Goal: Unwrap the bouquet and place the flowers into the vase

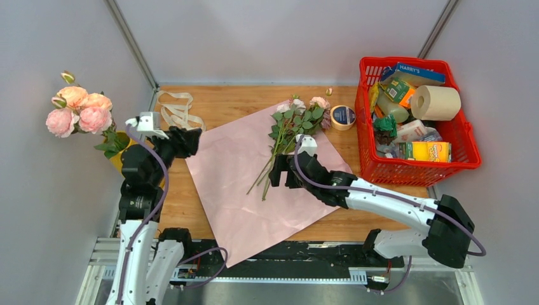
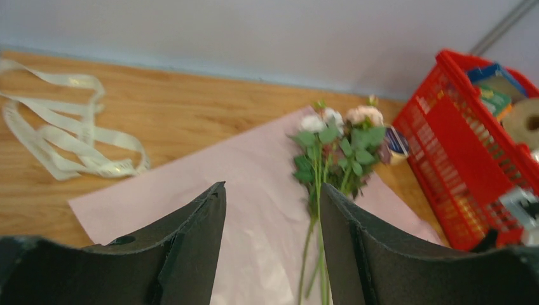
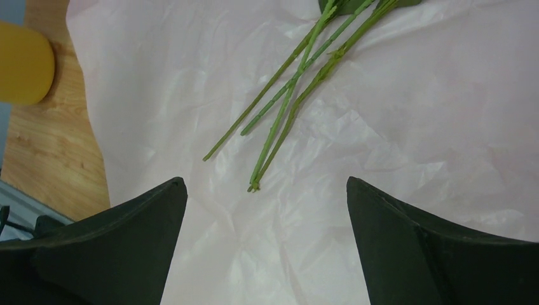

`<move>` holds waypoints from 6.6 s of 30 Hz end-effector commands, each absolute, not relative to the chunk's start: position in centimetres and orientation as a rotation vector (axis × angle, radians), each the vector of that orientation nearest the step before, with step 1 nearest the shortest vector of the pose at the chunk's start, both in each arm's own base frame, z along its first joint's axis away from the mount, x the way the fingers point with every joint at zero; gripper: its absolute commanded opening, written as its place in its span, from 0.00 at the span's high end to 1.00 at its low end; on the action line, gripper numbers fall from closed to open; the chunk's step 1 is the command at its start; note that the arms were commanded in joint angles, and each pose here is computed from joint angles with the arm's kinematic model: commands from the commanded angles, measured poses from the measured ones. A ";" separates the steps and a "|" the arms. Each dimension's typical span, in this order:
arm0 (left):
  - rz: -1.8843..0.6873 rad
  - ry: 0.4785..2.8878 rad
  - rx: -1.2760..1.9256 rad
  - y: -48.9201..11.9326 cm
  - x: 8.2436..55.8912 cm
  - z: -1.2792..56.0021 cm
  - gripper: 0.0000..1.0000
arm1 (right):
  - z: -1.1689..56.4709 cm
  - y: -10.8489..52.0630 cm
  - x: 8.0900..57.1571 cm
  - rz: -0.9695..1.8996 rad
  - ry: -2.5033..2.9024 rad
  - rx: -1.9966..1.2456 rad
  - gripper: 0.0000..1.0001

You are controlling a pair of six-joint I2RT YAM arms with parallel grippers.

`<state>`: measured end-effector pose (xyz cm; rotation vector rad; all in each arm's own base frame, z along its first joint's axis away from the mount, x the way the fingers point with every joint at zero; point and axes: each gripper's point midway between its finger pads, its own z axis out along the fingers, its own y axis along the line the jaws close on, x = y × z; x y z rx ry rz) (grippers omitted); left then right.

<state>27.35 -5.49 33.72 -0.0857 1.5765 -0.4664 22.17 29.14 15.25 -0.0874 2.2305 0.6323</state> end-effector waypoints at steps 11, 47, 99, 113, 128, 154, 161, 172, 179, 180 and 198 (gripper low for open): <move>-0.775 1.859 0.204 -13.0 23.1 23.5 0.37 | 14.4 28.3 31.2 0.471 2.192 0.156 0.44; -0.656 1.873 0.125 -10.9 22.2 22.3 0.36 | 6.4 28.5 40.4 0.267 2.252 0.360 0.91; -0.990 1.680 0.267 -15.5 22.2 32.9 0.34 | 29.7 32.5 27.7 1.060 1.740 -0.282 1.00; -1.233 1.499 0.243 -19.3 23.0 37.3 0.35 | 33.2 36.3 18.6 1.326 1.486 -0.551 1.00; -1.267 1.463 0.257 -20.2 22.4 36.9 1.00 | 31.3 37.9 17.6 1.341 1.549 -0.551 0.86; 0.292 1.144 -0.022 2.2 22.2 53.6 1.00 | 27.0 33.4 18.1 1.134 1.680 -0.492 0.00; 0.555 1.089 -0.087 5.3 22.6 55.1 1.00 | 27.3 32.6 18.1 1.105 1.664 -0.497 0.00; 0.696 1.171 -0.122 7.1 23.7 53.2 1.00 | 27.2 32.7 18.2 1.093 1.675 -0.507 0.00; 0.697 1.267 -0.203 8.8 24.5 49.2 1.00 | 26.5 33.1 18.1 1.105 1.698 -0.513 0.00; 0.708 1.282 -0.213 9.2 24.6 48.7 1.00 | 26.6 33.1 18.1 1.106 1.698 -0.513 0.00; 0.618 1.336 -0.386 10.5 24.9 47.2 1.00 | 26.5 32.9 17.8 1.122 1.704 -0.507 0.00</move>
